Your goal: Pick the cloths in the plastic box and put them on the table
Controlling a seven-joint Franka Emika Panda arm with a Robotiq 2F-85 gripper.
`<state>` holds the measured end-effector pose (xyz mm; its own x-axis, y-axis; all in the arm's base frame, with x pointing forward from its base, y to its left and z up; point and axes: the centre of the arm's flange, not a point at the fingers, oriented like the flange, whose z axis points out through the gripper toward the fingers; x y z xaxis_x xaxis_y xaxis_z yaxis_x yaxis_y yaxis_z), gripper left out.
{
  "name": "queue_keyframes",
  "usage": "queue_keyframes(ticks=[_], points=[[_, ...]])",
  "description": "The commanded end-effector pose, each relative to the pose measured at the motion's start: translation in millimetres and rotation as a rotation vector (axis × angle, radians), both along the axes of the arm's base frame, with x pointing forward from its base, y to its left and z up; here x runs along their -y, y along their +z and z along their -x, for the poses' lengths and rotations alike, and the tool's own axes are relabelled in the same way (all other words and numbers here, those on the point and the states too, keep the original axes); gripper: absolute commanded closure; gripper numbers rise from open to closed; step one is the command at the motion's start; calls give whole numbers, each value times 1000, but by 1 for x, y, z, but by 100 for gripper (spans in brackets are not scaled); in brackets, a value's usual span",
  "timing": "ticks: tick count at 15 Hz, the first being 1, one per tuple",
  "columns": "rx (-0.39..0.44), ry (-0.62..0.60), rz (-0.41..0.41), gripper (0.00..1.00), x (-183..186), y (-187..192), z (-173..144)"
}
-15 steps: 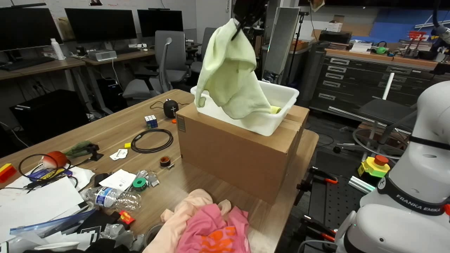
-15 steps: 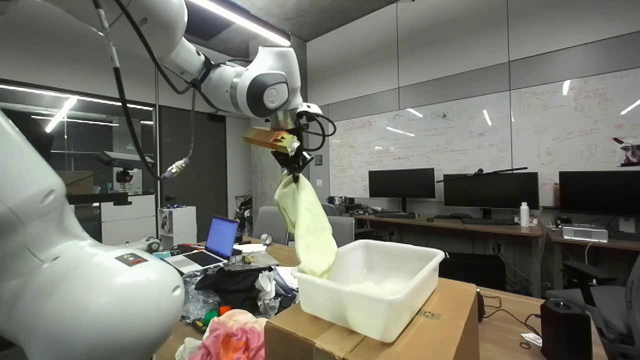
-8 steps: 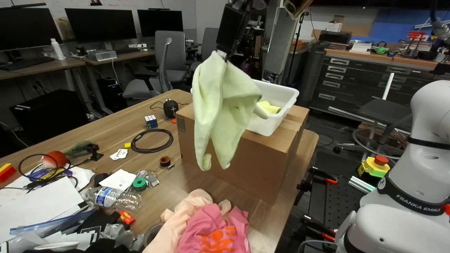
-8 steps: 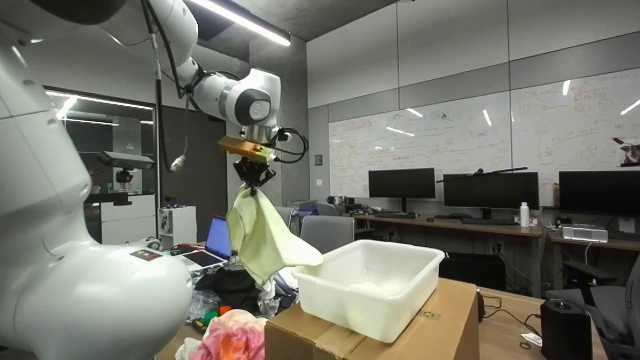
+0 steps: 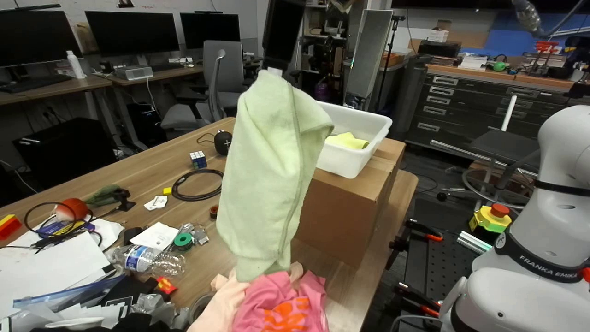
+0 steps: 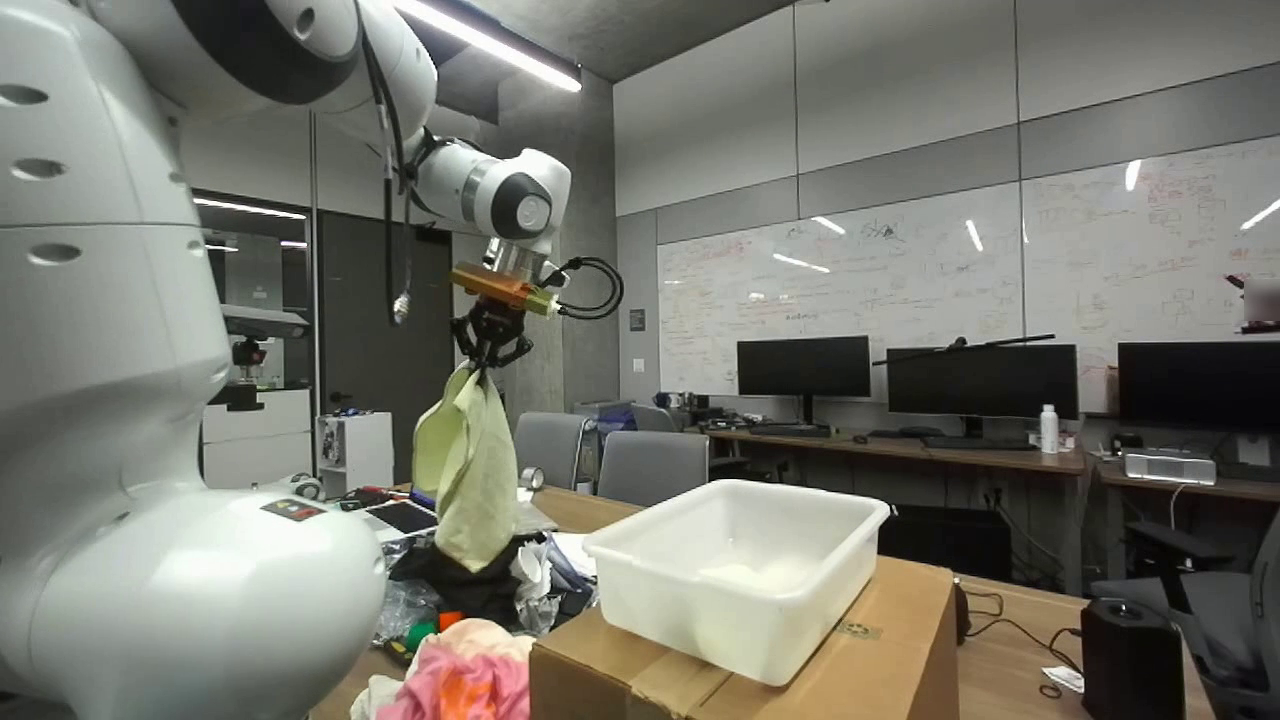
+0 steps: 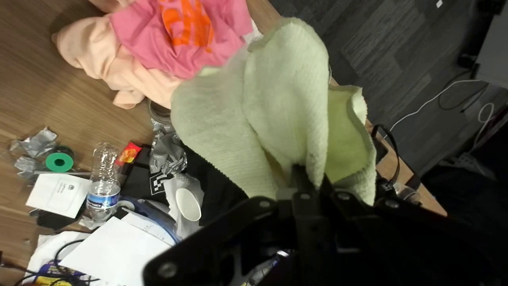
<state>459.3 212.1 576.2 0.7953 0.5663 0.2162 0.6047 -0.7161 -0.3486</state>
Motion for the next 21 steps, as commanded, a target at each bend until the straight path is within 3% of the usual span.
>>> queue_keyframes(ticks=[1,4,5,7,12,16,21], points=[[43,11,46,98,-7,38,-37],[82,8,87,96,-7,52,-56],[85,8,104,71,-6,53,-61],[94,-2,139,67,-2,54,-71],[115,-65,222,28,21,44,-82],[103,-203,290,1,64,33,-73],[17,-450,339,0,127,12,-61]])
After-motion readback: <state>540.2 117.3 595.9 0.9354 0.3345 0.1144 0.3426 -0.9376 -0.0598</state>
